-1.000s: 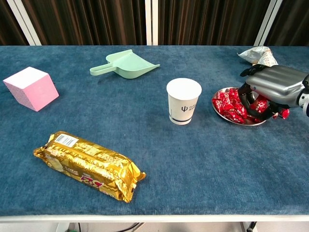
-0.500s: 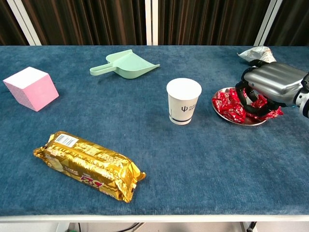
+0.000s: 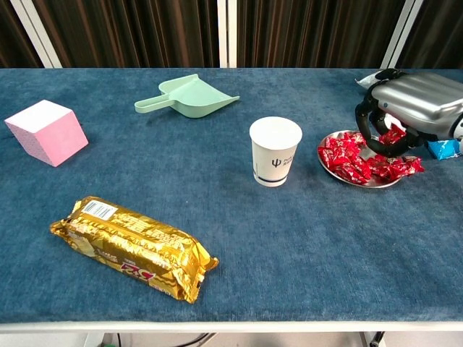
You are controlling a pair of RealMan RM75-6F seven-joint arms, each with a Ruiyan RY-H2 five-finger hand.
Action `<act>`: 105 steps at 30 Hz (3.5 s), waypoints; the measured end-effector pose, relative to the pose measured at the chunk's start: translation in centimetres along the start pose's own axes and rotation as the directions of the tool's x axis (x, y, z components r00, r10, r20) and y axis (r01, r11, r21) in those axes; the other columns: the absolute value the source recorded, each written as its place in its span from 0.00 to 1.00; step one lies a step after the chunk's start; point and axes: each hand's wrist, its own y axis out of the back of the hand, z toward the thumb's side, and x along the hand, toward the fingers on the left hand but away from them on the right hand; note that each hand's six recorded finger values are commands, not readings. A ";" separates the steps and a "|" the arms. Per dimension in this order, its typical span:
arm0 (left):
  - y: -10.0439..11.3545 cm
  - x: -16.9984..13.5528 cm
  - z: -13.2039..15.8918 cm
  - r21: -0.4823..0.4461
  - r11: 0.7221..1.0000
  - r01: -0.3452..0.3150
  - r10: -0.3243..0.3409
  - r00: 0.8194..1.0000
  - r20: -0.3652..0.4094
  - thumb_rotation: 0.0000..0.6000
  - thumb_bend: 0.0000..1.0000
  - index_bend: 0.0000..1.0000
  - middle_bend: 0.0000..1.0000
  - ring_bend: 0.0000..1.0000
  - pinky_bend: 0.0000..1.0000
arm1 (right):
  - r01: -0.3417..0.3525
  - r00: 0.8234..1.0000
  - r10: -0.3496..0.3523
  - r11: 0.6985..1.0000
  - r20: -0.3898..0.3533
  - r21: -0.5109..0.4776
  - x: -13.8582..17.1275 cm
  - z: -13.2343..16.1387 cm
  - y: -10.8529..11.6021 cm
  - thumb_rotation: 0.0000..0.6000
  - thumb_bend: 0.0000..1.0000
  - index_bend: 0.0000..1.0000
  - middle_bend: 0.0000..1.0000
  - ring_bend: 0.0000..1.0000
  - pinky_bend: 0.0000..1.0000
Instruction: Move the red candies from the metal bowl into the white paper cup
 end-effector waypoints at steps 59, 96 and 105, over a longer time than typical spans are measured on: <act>0.2 -0.1 -0.4 -0.016 1.000 0.007 -0.006 1.000 0.005 1.00 0.19 0.17 0.15 0.06 0.20 | 0.112 0.978 -0.113 0.994 -0.174 -0.016 -2.9 6.0 7.2 1.00 0.36 0.27 0.19 0.00 0.00; 0.2 0.2 -0.6 -0.019 1.000 0.013 -0.014 1.000 -0.007 1.00 0.19 0.17 0.15 0.06 0.20 | -0.210 0.977 0.209 0.978 -0.030 -0.008 2.2 -3.7 -2.7 1.00 0.37 0.60 0.04 0.00 0.00; 0.3 0.1 -0.7 -0.021 1.000 0.010 -0.010 1.000 -0.007 1.00 0.18 0.17 0.15 0.06 0.20 | -0.159 0.987 0.158 0.987 -0.024 -0.024 1.9 -3.6 -1.7 1.00 0.43 0.69 0.05 0.00 0.00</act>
